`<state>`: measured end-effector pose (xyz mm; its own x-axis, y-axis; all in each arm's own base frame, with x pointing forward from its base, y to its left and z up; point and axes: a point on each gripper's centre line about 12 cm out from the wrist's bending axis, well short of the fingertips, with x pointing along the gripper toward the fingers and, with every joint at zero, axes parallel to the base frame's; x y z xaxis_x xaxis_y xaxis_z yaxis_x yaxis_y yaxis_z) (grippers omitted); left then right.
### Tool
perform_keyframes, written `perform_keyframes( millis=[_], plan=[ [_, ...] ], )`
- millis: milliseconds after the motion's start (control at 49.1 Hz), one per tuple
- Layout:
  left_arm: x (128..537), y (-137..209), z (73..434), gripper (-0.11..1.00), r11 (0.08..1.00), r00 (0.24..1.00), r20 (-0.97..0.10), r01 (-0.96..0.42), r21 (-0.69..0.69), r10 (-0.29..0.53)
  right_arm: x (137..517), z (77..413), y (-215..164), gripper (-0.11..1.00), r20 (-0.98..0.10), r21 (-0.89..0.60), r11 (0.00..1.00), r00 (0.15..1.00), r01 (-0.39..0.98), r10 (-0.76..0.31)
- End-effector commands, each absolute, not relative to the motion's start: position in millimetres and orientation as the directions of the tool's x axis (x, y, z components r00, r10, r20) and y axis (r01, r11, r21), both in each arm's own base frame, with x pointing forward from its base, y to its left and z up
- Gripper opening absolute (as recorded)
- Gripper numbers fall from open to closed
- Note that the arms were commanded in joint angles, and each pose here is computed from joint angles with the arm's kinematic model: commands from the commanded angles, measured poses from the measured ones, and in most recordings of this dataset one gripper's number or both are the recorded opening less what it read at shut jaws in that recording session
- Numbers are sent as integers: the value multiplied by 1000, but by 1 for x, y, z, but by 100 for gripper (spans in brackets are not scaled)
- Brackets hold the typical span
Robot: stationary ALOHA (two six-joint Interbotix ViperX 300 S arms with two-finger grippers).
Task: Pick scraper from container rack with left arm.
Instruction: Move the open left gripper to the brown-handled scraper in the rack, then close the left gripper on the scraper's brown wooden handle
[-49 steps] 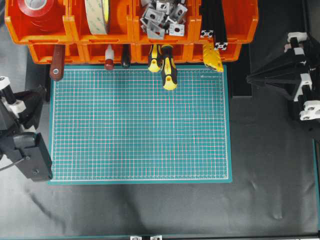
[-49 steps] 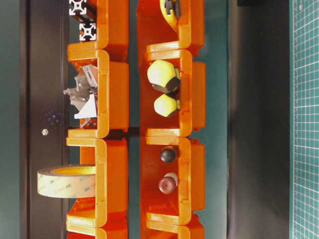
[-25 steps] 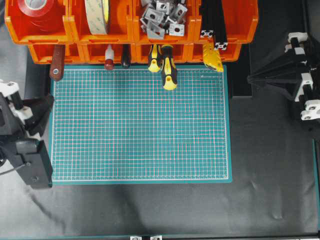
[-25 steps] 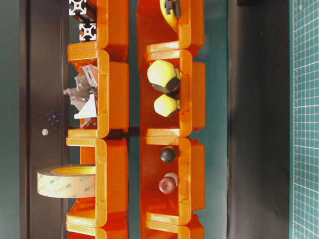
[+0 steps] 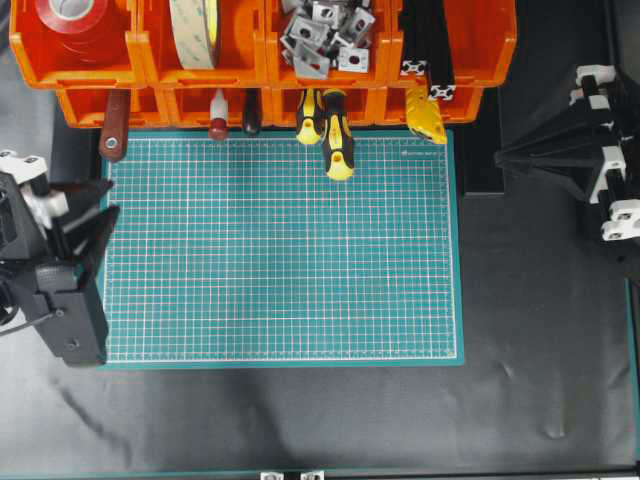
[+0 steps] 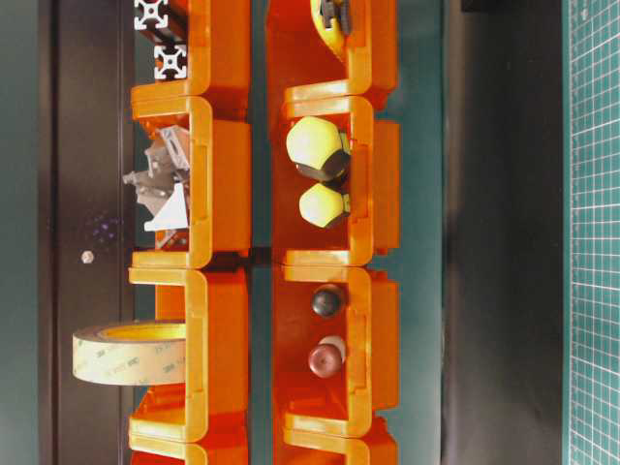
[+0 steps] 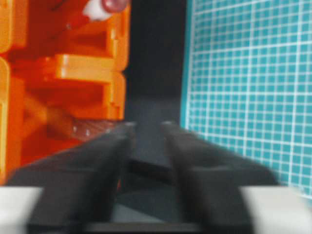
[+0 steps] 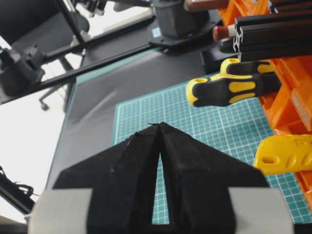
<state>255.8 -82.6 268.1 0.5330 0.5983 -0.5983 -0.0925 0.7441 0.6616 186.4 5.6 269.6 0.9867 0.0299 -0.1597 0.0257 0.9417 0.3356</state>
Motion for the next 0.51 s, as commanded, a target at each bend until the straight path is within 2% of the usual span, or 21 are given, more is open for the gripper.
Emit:
perform_keyframes(
  millis=[0,102,163,488],
  plan=[
    [255,-76,271,51,749,539,-593,-114,652,598,190,280,6,-1,-140,339,940,990,18,31],
    [256,-69,267,79,744,524,-595,-118,658,610,190,280,6,-1,-142,339,940,989,19,32],
    [258,-64,265,89,743,516,-598,-120,658,613,190,279,6,-1,-148,339,941,989,20,32],
    [265,-25,251,91,717,455,-616,-73,694,643,189,277,6,-1,-158,339,941,987,22,34]
  ],
)
